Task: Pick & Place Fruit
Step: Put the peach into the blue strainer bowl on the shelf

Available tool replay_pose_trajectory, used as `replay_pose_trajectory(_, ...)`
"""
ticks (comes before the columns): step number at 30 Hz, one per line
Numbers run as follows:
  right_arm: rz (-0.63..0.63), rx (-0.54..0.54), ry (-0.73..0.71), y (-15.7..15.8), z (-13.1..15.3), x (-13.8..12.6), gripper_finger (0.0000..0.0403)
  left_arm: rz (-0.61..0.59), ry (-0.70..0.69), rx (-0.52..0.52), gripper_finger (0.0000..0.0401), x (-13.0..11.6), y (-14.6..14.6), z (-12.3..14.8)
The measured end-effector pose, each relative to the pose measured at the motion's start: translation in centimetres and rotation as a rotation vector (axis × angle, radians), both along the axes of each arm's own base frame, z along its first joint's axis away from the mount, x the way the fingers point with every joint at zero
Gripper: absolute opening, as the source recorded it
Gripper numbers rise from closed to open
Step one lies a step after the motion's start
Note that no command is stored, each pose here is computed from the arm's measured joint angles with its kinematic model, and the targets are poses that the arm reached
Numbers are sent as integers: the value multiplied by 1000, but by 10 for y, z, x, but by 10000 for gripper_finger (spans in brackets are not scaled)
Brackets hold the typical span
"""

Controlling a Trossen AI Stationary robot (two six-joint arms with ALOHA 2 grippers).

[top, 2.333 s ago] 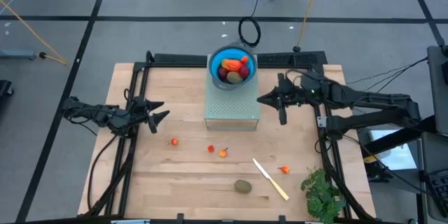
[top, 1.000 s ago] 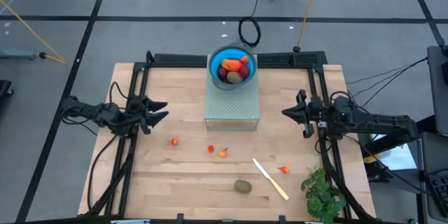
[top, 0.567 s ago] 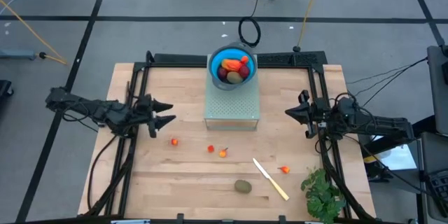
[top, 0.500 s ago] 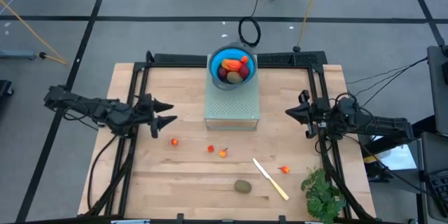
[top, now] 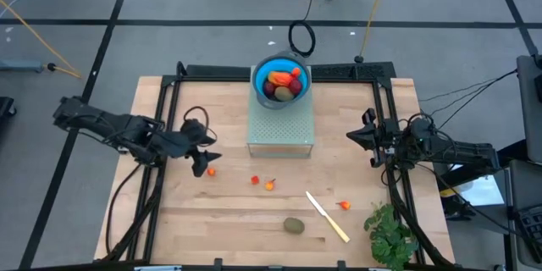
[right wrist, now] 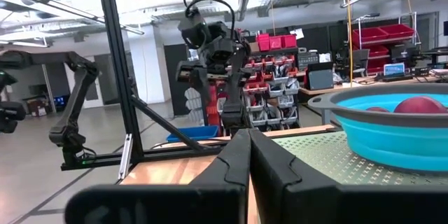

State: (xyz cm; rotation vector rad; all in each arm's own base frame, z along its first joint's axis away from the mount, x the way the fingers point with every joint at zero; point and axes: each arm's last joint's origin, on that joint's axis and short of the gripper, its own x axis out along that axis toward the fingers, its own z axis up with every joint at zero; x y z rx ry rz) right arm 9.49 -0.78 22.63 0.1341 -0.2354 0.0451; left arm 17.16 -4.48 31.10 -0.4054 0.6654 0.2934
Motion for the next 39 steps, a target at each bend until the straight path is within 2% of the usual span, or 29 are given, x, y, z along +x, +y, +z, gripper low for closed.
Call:
replay_pose_trajectory(10,2,-4,0,0,0,0,0,22,303,-120,269,21,-4,-3)
replay_pose_trajectory(16,-1,-18,0,0,0,0,0,32,497,-203,269,33,-1,-17)
replay_pose_trajectory(20,-2,-24,-1,0,0,0,0,89,599,-239,269,39,5,-27)
replay_pose_trajectory(25,-2,-24,-1,0,0,0,0,179,654,-258,269,45,13,-36)
replay_pose_trajectory(33,-2,-24,-1,0,0,0,0,104,674,-198,269,49,16,-39)
replay_pose_trajectory(39,-2,-24,-1,0,0,0,0,127,664,-161,269,49,17,-39)
